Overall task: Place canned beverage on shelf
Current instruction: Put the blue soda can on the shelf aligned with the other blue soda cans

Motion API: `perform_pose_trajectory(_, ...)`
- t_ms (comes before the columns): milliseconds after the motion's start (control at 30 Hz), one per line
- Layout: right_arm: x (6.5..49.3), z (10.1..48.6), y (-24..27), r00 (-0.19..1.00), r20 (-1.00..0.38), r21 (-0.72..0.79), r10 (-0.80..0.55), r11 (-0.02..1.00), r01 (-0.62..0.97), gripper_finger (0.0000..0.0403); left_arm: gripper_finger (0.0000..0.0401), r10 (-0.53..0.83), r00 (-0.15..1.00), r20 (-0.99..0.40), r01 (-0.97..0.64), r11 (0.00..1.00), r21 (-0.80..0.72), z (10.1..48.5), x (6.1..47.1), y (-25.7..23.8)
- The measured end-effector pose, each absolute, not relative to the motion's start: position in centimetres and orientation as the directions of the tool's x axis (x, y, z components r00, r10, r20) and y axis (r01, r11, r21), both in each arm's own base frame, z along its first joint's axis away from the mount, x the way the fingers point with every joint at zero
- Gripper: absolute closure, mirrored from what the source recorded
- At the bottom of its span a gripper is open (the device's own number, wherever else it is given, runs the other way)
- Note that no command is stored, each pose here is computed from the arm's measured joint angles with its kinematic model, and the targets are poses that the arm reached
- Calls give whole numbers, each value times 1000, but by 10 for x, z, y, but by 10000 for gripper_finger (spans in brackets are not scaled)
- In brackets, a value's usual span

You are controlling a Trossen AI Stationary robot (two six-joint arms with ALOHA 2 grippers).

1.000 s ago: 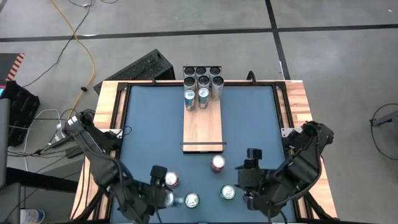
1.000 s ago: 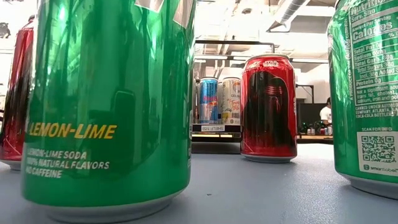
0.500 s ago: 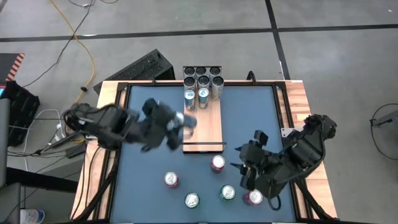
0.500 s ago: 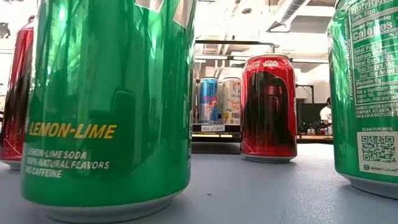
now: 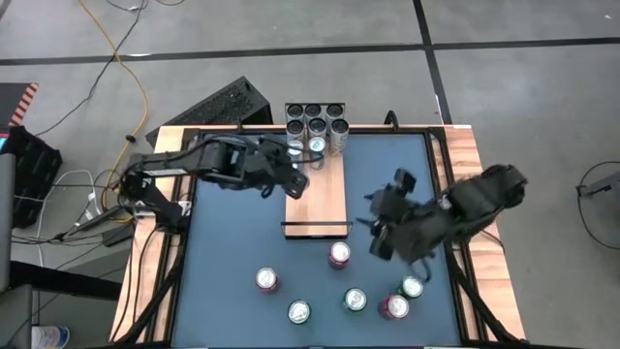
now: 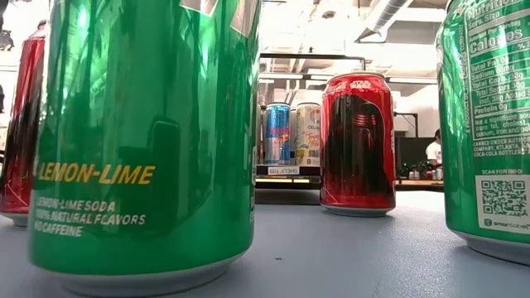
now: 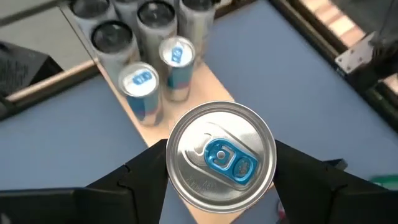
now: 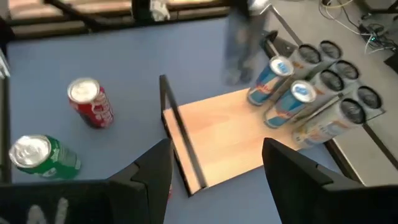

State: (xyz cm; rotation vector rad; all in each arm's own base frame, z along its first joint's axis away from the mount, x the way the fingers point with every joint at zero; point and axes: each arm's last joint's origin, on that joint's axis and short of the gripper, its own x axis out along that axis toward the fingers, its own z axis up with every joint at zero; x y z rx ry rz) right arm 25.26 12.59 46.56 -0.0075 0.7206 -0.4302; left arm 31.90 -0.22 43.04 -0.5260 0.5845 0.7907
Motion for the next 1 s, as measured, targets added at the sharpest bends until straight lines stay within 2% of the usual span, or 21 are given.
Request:
perform_pose_trajectory(200, 225, 490, 96, 704, -595, -58, -387, 895, 443, 173, 171, 527, 429, -734, -816, 575, -64, 397, 343, 6)
perform_pose_trajectory(333, 207, 502, 84, 729, -570, 10, -380, 883, 469, 173, 170, 518, 386, -763, -815, 578, -19, 374, 363, 5)
perform_pose_trajectory(733, 204, 504, 82, 732, -563, 10, -383, 883, 470, 173, 167, 445, 379, -811, -817, 572, -68, 324, 409, 5)
perform_pose_trajectory(1000, 209, 501, 83, 722, -569, -7, -394, 880, 475, 173, 166, 489, 410, -770, -810, 583, -62, 322, 418, 6)
